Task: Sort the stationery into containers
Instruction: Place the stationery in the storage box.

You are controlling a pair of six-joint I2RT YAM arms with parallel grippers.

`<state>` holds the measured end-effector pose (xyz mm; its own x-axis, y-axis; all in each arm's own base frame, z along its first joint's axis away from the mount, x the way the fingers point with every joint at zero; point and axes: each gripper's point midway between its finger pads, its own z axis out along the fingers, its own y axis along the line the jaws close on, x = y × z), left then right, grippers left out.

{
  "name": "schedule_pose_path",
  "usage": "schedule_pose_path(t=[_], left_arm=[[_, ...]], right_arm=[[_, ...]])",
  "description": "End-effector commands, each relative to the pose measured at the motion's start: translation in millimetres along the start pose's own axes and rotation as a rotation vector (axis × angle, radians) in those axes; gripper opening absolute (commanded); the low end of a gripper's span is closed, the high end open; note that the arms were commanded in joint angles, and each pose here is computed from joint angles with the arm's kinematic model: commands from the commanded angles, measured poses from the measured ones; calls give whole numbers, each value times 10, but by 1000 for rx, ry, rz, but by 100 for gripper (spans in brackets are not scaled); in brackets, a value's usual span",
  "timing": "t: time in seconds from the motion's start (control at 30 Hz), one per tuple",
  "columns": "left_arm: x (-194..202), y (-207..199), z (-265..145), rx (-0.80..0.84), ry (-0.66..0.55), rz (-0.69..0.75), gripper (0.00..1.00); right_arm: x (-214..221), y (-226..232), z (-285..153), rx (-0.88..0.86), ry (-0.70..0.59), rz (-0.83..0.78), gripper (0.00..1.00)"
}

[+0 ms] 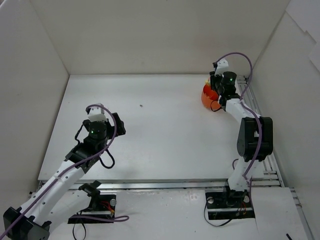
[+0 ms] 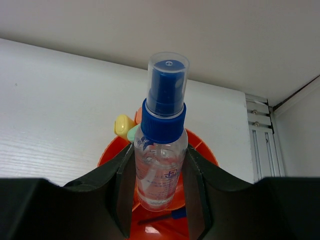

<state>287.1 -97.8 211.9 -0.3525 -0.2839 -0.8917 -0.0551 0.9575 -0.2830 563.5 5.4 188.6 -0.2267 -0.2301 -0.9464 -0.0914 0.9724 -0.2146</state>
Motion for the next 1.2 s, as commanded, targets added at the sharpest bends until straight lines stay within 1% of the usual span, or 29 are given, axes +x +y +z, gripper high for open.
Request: schedule_pose_path(t=[0.0,0.3,0.57,0.6,0.63,0.97,1.1,1.17], left_arm=[[-315,-135,-17,54,-64,-22,100],[-312,-114,58,73,-47,-34,100],[-321,-137,59,82,-44,-32,100],[-318,-136,61,82,-44,-32,100],[-320,-139,59,84,-44,-32,100],[-311,-172,106,90,-36,-29,100],[-306,-207,145,97,-25,-26,100],[-296,-211,162,96,-19,-23,100]], right_arm=[[-775,-201,9,46,-227,-29,0],[-469,-144,96,38,-169,-6,0],[-327,-157,97,68,-153,24,0],[-293,-341,90,102,-152,40,0],[-276,-357,99,106,-152,47,0],[-318,-461,154,90,-182,101,0],[-342,-281,207,0,-195,89,0],[-344,-233,234,-5,-195,72,1]])
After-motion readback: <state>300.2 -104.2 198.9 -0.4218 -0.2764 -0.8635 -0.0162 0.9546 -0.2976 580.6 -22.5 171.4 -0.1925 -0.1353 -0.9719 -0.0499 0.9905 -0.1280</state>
